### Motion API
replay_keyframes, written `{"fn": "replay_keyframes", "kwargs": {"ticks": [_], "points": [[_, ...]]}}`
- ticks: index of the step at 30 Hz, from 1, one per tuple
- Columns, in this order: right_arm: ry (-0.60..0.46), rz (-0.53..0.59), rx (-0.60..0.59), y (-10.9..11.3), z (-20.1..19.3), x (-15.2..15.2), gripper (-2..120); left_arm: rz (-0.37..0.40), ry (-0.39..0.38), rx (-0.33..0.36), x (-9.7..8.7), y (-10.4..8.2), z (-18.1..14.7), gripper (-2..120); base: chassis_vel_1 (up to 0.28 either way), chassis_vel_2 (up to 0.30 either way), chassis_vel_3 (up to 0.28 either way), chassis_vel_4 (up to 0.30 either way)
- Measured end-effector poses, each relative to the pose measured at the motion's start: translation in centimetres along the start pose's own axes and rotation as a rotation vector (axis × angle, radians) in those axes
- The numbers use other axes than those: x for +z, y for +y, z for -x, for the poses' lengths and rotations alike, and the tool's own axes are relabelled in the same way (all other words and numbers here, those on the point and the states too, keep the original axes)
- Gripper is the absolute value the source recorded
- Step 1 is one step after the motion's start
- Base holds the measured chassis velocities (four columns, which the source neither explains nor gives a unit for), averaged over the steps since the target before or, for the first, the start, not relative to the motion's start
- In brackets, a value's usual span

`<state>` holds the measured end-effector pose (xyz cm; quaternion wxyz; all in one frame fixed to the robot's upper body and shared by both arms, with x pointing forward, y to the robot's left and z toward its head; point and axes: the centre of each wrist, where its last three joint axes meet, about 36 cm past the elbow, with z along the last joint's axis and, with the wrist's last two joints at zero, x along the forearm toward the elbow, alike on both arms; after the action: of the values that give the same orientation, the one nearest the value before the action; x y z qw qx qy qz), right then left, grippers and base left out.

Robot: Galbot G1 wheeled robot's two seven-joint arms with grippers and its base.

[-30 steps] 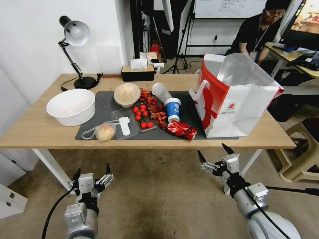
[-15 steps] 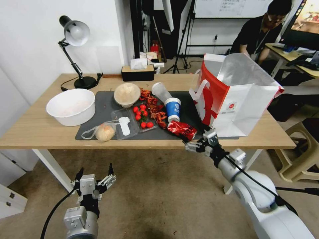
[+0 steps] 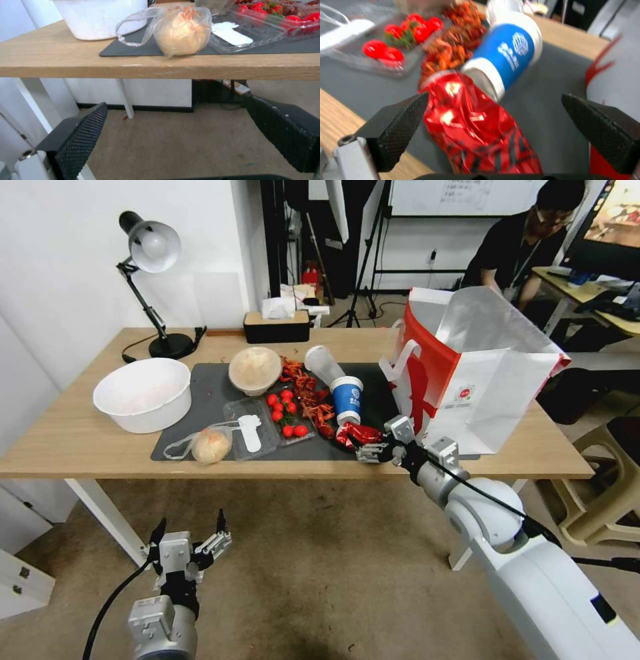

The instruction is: Pick up the trash from the table and place it into the takeout bag.

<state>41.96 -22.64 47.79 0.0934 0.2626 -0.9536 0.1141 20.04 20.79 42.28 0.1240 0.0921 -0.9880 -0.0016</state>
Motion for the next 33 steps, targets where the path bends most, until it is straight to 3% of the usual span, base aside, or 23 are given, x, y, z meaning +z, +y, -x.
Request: {"fn": "replay_keyframes", "kwargs": {"ticks": [6, 23, 33], "points": [[0.138, 0.032, 0.057, 0.0, 0.6, -0.9, 100, 0.0, -0.005, -0.006, 0.1, 0.0, -0.1, 100, 0.0, 0.0, 0.0, 0.0], [0.218, 0.057, 0.07, 0.9, 0.7, -0.5, 100, 0.018, -0.049, -0.033, 0.7, 0.2, 0.3, 100, 0.0, 0.0, 0.0, 0.0], [0.232, 0.074, 0.068, 1.0, 0.5, -0.2, 64, 0.02, -0.068, -0.047, 0.9, 0.2, 0.5, 100, 0.0, 0.0, 0.0, 0.0]]}}
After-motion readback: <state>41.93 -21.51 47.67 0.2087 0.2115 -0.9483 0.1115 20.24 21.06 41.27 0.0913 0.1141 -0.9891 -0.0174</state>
